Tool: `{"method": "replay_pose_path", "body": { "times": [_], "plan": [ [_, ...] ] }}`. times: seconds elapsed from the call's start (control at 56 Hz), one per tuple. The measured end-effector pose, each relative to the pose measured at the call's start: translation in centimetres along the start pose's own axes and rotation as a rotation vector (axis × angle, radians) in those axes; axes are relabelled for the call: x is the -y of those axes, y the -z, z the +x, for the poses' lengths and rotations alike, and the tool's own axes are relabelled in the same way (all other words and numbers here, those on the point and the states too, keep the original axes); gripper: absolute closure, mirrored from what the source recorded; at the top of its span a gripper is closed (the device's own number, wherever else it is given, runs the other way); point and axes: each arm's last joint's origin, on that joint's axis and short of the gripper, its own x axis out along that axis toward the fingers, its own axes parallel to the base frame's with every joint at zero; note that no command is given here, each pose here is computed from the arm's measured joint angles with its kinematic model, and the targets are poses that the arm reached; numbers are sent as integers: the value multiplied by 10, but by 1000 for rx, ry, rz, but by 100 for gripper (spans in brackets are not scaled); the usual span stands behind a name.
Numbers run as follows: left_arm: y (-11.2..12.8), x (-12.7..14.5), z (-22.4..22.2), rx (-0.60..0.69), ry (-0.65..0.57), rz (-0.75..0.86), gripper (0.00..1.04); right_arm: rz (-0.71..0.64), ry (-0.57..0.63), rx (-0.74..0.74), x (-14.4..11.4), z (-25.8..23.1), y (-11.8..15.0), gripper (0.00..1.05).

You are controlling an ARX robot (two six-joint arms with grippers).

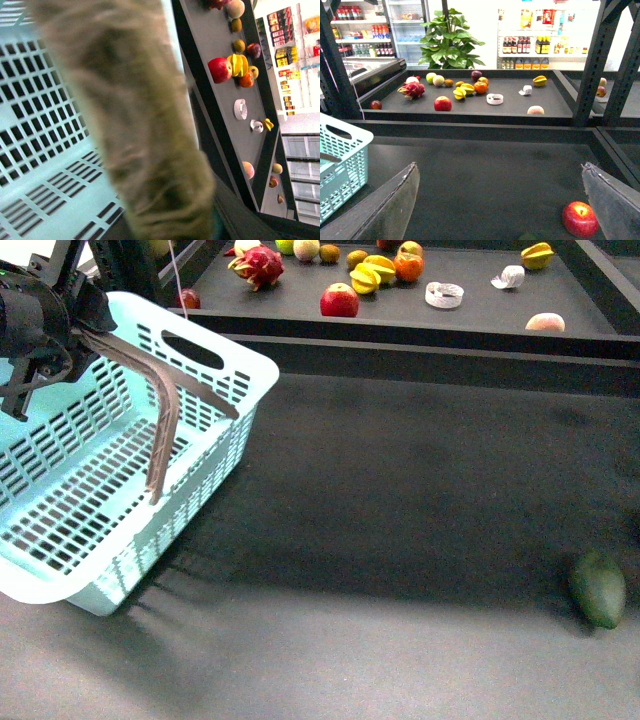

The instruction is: Pick mango with right arm and hold basket with left

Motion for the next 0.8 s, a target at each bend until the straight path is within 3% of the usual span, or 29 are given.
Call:
{"method": "replay_pose_path", "body": {
  "times": [0.071, 0.161, 0.624, 0.803],
  "plan": [
    [5, 0, -9, 1, 7, 101, 95, 0, 0, 0, 0, 0, 0, 8],
    [7, 1, -22, -4, 50, 118, 96, 0, 0, 0, 0, 0, 0, 8],
    [30, 33, -110, -80, 431, 411, 96, 0, 0, 0, 0, 0, 0, 8],
    [46, 41, -133, -112, 502, 575, 96, 0, 0, 0, 0, 0, 0, 8]
  ]
}}
